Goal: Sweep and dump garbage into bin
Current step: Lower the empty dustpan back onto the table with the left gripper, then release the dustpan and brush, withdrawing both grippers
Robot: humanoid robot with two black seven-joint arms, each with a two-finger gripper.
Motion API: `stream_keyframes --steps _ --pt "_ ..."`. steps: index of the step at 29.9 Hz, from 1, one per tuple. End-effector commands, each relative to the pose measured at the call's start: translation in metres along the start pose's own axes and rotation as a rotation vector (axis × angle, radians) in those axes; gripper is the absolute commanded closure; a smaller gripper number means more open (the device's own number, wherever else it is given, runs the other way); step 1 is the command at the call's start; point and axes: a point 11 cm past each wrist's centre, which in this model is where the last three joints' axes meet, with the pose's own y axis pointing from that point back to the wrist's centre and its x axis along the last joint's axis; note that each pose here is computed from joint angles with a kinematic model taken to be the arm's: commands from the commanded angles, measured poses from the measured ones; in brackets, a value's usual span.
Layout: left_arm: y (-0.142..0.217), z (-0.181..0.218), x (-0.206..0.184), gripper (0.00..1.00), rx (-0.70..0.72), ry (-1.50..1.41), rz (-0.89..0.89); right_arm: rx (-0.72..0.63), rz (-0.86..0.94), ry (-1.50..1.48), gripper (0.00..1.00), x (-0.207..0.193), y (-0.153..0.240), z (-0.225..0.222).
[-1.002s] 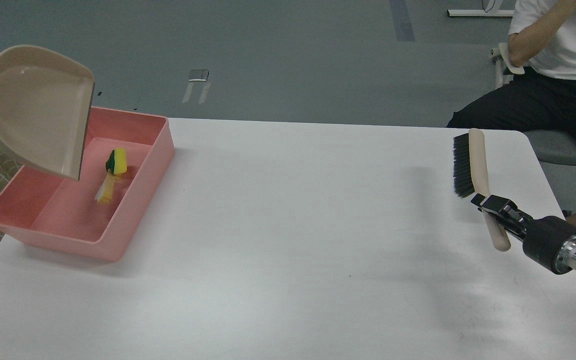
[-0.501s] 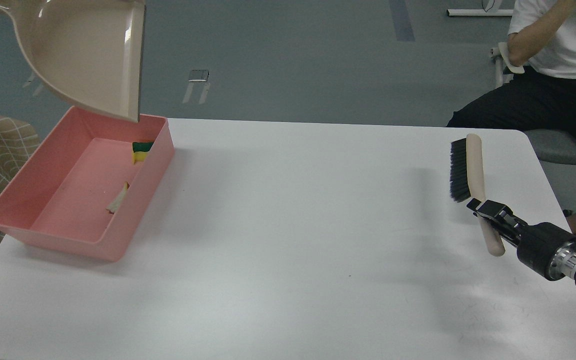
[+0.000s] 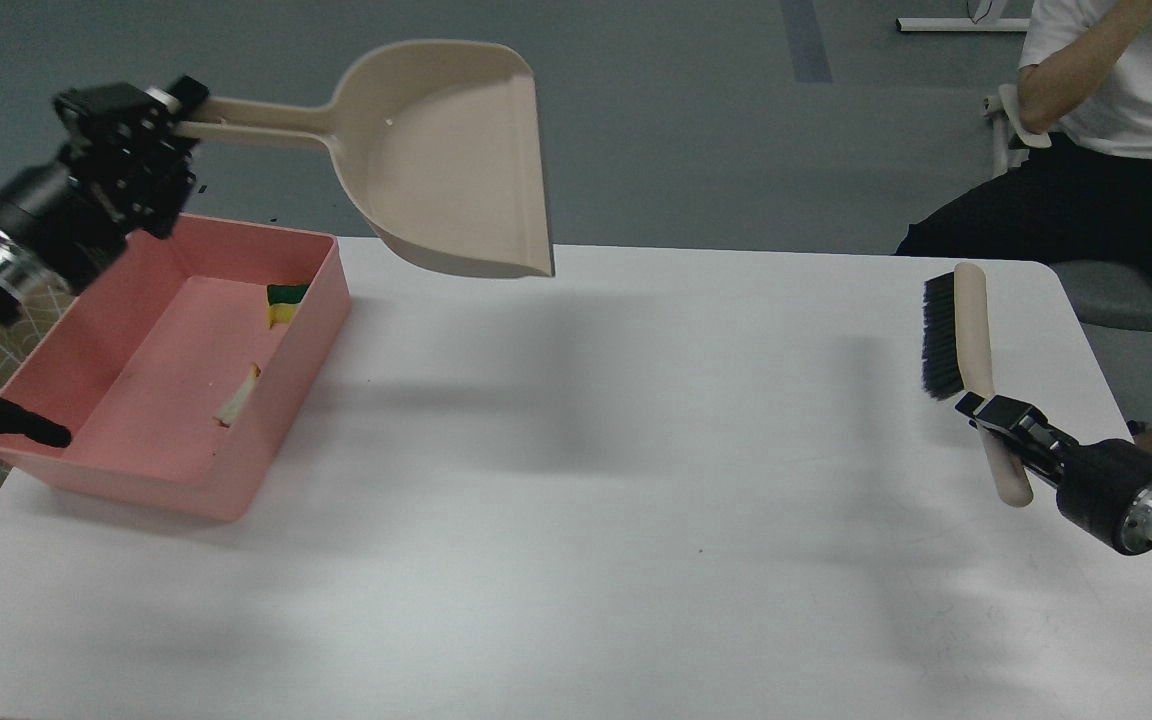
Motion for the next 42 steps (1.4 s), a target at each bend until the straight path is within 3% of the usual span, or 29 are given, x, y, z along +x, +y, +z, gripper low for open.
stream_keyframes --steps 1,5,12,18,21,22,24,28,29,30,31,42 --pt "-0.030 -0.025 -0.057 0.95 0.019 0.018 -0.077 -0.014 0.000 0.001 0.99 0.001 0.001 0.004" --pt "-0.048 -0.056 -0.103 0.95 0.064 0.078 -0.098 -0.029 -0.018 0.036 0.99 0.004 0.006 0.006" --pt "-0.050 -0.096 -0.139 0.94 0.161 0.068 -0.086 -0.121 -0.119 0.178 0.99 -0.001 0.023 0.021" --pt "-0.053 -0.102 -0.158 0.92 0.170 0.071 -0.085 -0.150 -0.141 0.256 0.99 -0.005 0.024 0.026" --pt "-0.054 -0.101 -0.158 0.80 0.168 0.078 -0.082 -0.144 -0.133 0.261 0.98 -0.001 0.022 0.023" --pt "-0.055 -0.100 -0.158 0.65 0.169 0.076 -0.080 -0.143 -0.134 0.264 0.98 0.000 0.021 0.022" --pt "-0.054 -0.101 -0.157 0.49 0.172 0.076 -0.073 -0.144 -0.156 0.265 0.98 -0.007 0.020 0.023" --pt "-0.050 -0.105 -0.154 0.31 0.183 0.075 -0.063 -0.154 -0.176 0.274 0.88 -0.013 0.019 0.026" --pt "-0.049 -0.105 -0.153 0.25 0.181 0.076 -0.061 -0.154 -0.176 0.274 0.86 -0.013 0.019 0.026" --pt "-0.047 -0.105 -0.149 0.10 0.179 0.077 -0.051 -0.156 -0.176 0.272 0.84 -0.013 0.019 0.027" --pt "-0.048 -0.101 -0.148 0.04 0.169 0.080 -0.050 -0.157 -0.175 0.270 0.83 -0.013 0.019 0.027" --pt "-0.045 -0.096 -0.131 0.03 0.168 0.049 -0.032 -0.157 -0.174 0.270 0.60 -0.013 0.019 0.027"
